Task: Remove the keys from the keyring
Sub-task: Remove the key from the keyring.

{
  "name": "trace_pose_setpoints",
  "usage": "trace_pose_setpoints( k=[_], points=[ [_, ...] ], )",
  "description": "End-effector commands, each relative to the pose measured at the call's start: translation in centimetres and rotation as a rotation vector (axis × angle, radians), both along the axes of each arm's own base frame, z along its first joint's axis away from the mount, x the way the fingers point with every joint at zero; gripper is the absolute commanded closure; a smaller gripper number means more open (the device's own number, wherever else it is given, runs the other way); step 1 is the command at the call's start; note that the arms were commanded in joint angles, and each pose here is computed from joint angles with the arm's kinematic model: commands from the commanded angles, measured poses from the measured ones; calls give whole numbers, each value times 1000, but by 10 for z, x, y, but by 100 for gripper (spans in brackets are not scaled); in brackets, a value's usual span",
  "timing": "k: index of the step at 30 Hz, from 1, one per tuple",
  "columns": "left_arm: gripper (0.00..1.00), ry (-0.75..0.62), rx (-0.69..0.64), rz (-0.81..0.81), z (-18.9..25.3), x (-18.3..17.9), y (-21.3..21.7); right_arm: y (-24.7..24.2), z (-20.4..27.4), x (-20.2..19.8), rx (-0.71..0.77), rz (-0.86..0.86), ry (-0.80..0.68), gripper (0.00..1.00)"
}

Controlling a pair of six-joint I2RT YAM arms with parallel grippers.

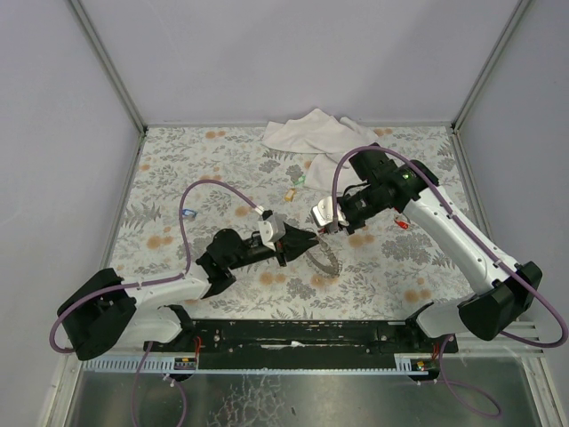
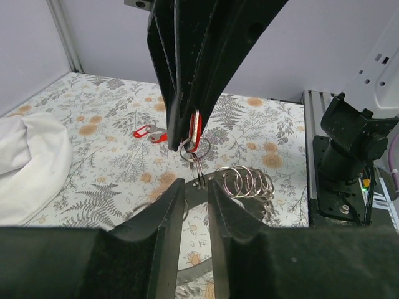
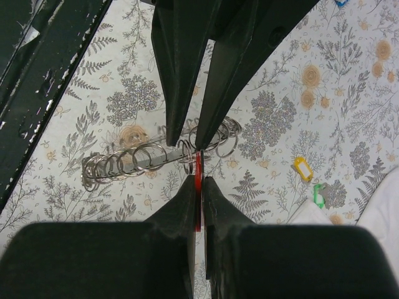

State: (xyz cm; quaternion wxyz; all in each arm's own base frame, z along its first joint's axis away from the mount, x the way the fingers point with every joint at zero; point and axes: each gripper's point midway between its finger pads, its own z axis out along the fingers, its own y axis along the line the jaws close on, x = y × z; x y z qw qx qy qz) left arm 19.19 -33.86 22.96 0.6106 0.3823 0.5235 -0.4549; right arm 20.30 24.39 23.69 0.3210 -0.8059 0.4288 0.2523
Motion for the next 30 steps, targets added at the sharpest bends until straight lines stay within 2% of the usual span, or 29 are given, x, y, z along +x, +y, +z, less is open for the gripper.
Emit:
trace_pose_setpoints(
  k=[1, 11, 18, 25, 30],
  points=[
    [82, -68, -100, -8, 36, 0, -1, 6, 15, -10, 61, 37, -23, 100],
    [100, -63, -92, -4, 34, 0, 1, 6, 15, -10, 63, 27, -19, 100],
    [100, -28, 0, 3, 32, 6, 2, 2, 10, -4, 32, -5, -32, 100],
    [100, 65, 226, -68, 27, 7, 0, 9, 10, -5, 52, -11, -17, 100],
    [100, 113, 307, -101, 25, 5, 5, 12, 18, -4, 83, -42, -15, 100]
  ],
)
